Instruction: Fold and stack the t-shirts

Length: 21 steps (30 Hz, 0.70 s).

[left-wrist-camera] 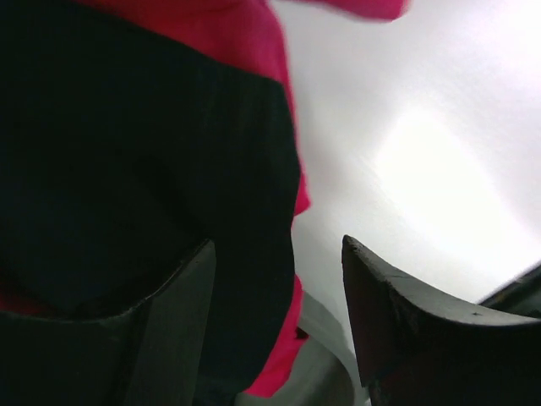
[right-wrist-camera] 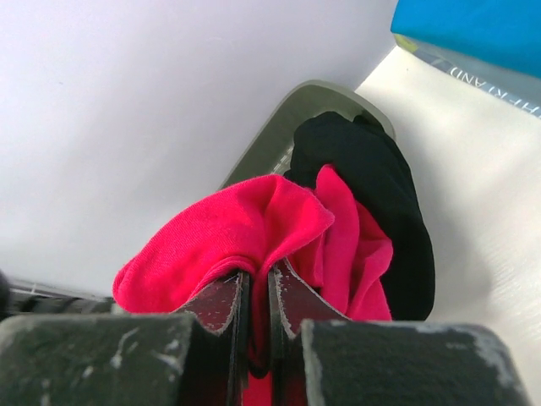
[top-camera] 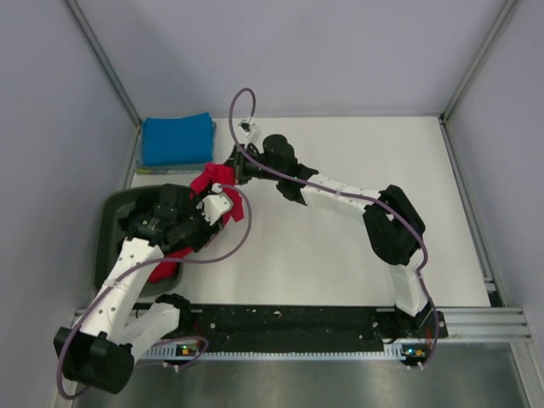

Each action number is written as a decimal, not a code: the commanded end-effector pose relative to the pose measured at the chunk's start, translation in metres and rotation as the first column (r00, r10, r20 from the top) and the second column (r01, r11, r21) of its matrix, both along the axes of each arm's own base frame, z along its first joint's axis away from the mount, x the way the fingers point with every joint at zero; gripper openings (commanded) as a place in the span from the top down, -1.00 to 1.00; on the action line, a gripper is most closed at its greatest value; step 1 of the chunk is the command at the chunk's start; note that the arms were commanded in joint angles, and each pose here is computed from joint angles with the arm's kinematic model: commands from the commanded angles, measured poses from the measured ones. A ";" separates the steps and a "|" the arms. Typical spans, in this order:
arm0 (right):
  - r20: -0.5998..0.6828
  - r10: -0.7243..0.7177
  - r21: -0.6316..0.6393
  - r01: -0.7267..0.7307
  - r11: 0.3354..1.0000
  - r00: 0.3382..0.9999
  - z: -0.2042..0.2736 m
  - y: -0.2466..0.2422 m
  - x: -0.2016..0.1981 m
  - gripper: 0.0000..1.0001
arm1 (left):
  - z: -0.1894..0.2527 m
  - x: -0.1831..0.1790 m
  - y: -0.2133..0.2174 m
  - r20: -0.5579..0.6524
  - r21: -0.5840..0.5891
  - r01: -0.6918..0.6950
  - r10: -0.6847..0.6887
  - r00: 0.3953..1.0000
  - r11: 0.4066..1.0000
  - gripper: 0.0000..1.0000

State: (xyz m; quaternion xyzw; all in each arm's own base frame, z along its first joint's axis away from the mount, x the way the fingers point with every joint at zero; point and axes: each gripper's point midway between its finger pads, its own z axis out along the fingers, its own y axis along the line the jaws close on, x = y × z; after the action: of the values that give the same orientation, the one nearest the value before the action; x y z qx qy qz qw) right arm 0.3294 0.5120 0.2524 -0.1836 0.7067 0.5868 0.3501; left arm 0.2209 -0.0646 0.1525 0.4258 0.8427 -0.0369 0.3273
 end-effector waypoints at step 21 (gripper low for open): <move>0.104 -0.127 -0.034 0.131 0.991 0.987 0.031 -0.047 0.022 1.00 | 0.079 0.036 0.096 0.395 0.186 -0.464 0.367 0.842 0.866 1.00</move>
State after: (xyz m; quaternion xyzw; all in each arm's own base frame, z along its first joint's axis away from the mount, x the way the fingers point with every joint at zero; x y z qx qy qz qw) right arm 0.3469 0.4876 0.2240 -0.1657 0.7443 0.5419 0.3535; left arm 0.2578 0.0029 0.1844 0.3201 0.8530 0.1753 0.3732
